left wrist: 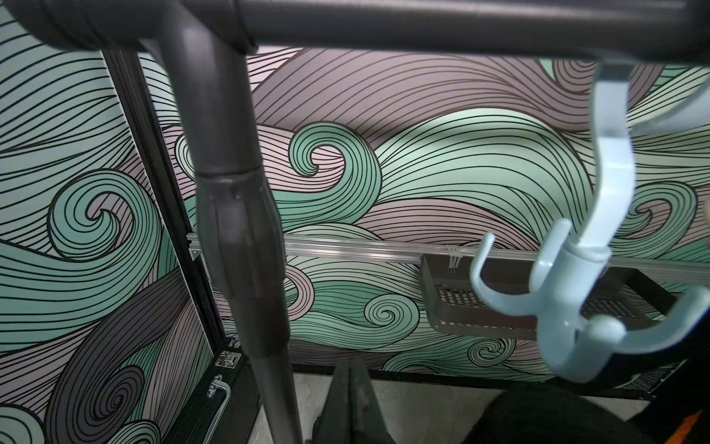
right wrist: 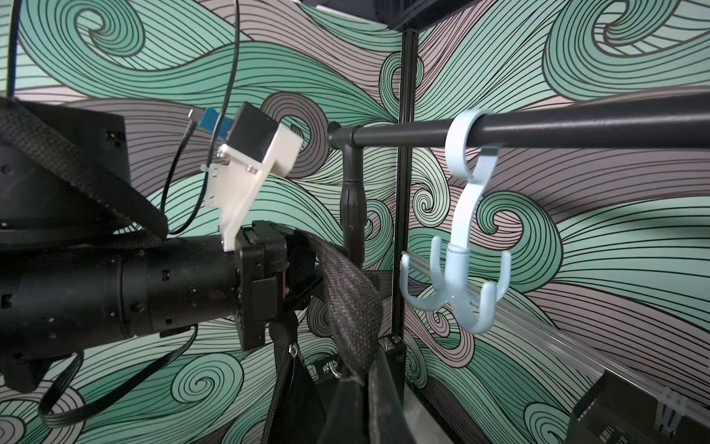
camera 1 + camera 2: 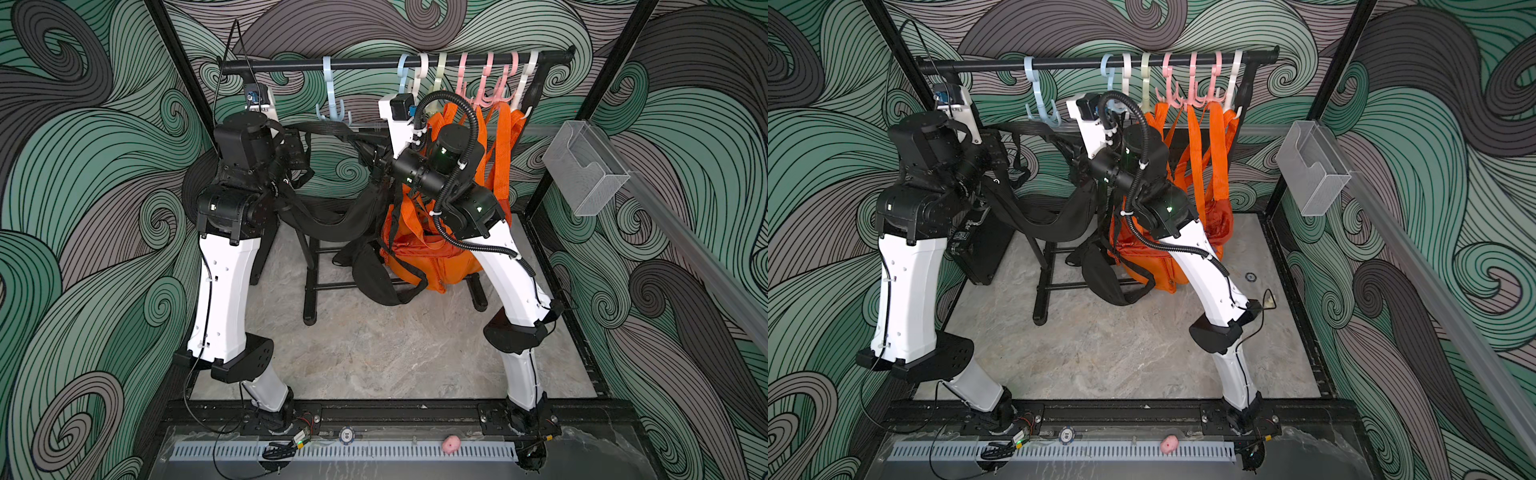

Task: Hang the bag on a hook
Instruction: Hang the bag on the hook.

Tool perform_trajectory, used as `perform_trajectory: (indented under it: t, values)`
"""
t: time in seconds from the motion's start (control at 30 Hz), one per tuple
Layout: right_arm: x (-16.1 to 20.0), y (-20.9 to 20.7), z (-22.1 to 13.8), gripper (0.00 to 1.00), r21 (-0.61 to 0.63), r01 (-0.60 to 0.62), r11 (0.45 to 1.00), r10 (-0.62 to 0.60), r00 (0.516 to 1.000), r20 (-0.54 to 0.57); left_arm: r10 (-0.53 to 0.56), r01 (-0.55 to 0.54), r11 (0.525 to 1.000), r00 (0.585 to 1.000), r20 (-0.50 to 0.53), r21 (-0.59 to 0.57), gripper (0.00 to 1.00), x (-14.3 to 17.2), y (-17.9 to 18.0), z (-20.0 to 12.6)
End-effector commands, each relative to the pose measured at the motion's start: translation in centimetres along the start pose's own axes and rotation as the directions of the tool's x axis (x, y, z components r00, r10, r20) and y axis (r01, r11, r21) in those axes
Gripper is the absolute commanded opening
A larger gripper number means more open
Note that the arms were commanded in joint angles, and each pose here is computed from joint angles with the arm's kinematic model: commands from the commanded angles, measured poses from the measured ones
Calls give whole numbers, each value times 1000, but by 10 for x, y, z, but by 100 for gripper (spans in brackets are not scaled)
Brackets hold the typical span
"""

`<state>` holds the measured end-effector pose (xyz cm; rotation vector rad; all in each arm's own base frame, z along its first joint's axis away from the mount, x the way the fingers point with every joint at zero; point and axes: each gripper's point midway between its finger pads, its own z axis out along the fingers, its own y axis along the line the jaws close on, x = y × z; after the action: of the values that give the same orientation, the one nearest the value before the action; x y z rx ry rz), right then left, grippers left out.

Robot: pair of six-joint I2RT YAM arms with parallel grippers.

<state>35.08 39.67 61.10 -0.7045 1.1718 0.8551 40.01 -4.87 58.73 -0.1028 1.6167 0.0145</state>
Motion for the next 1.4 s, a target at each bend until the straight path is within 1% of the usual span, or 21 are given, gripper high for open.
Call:
perform_trajectory:
  t: [0.0, 0.07, 0.13, 0.3, 0.43, 0.53, 0.8, 0.97, 1.13, 1.27, 1.37]
  values:
    - [-53, -19, -16, 0, 32, -7, 999, 1, 985, 175, -2, 3, 999, 1000, 9, -34, 0, -5, 11, 4]
    - [-53, -33, -16, 0, 45, -42, 998, 32, 981, 193, 3, -3, 1000, 1000, 7, -31, 0, -3, 8, 11]
    - [-55, -38, -17, 0, 30, -55, 998, 47, 976, 211, 3, -2, 1000, 1000, 20, -29, 0, -6, 7, 15]
    - [-59, -28, -18, 0, -38, -31, 999, 39, 974, 222, -22, 25, 999, 997, 79, -28, 0, -23, 7, 12]
    - [-58, -30, -17, 0, -41, -25, 999, 34, 973, 230, -20, 26, 998, 995, 98, -58, 0, -26, 11, 17]
    - [-53, -35, -15, 0, -35, -36, 999, 43, 975, 218, -22, 26, 999, 996, 86, -43, 0, -22, 7, 23]
    - [-19, -43, -4, 0, -35, -115, 993, 118, 985, 125, -7, 5, 1000, 998, -66, -23, 0, 28, -2, 43]
    - [2, -48, 4, 0, -33, -137, 990, 140, 986, 88, 2, -4, 1000, 992, -126, -11, 0, 52, -6, 52]
    - [15, -49, 7, 0, -33, -153, 988, 155, 987, 44, 26, -28, 1000, 988, -154, -12, 0, 63, -6, 55]
    - [35, -48, 7, 0, -36, -184, 982, 184, 983, -3, 12, -10, 1000, 981, -195, 11, 0, 85, -11, 58]
    - [46, -46, 2, 1, -39, -201, 979, 201, 980, -8, 2, 10, 999, 976, -219, 52, 0, 102, -19, 59]
